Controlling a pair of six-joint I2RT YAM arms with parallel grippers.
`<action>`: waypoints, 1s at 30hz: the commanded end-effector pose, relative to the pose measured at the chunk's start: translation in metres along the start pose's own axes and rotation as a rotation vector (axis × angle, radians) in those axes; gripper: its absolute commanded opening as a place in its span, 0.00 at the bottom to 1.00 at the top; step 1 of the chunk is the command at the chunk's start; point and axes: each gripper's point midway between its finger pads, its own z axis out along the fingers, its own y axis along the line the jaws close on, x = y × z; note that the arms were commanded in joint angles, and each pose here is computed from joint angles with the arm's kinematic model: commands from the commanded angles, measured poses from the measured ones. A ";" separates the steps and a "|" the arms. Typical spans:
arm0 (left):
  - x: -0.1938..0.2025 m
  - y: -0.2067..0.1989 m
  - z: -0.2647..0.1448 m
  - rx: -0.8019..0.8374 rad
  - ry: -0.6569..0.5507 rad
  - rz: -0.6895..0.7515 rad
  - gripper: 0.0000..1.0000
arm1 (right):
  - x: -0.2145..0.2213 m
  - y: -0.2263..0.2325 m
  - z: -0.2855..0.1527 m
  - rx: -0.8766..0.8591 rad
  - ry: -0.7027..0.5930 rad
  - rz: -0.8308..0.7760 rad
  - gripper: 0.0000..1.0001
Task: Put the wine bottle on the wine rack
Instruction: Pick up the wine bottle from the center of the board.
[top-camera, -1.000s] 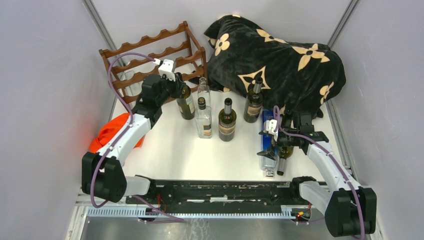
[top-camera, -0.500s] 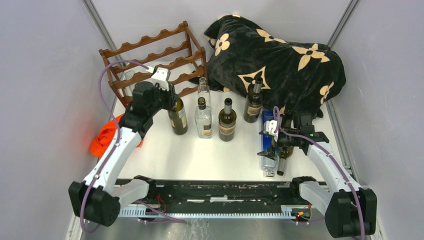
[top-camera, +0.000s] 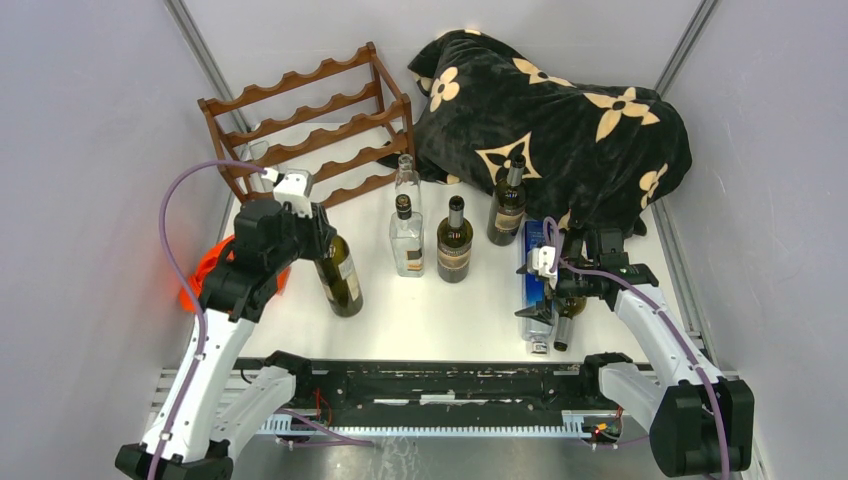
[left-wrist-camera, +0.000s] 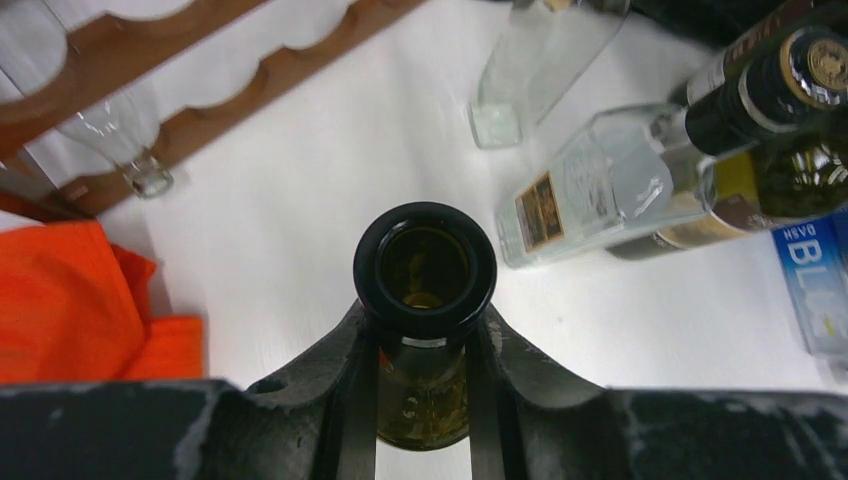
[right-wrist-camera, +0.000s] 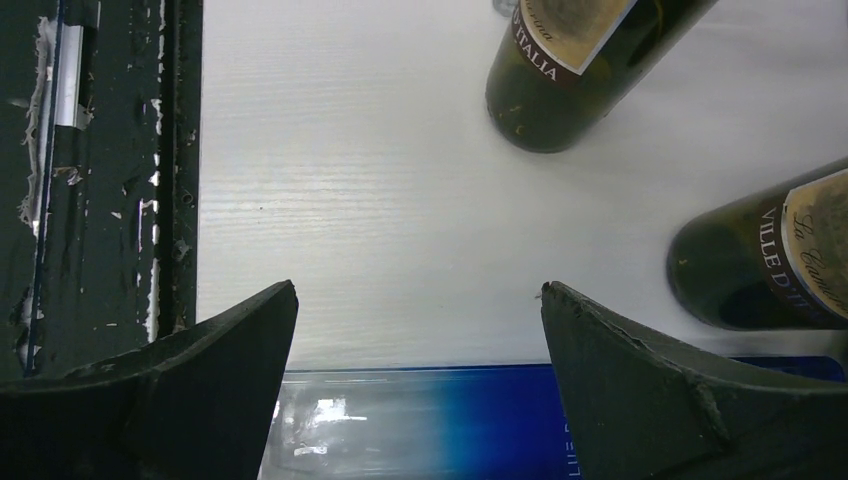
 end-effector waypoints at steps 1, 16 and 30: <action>-0.020 -0.023 -0.033 0.097 -0.068 -0.102 0.02 | -0.017 0.004 -0.001 -0.029 -0.058 -0.063 0.98; 0.002 -0.084 -0.069 0.432 -0.011 -0.290 0.02 | -0.016 0.018 0.001 -0.079 -0.087 -0.063 0.98; 0.007 -0.115 -0.073 0.642 -0.004 -0.424 0.02 | -0.014 0.024 0.002 -0.101 -0.092 -0.054 0.98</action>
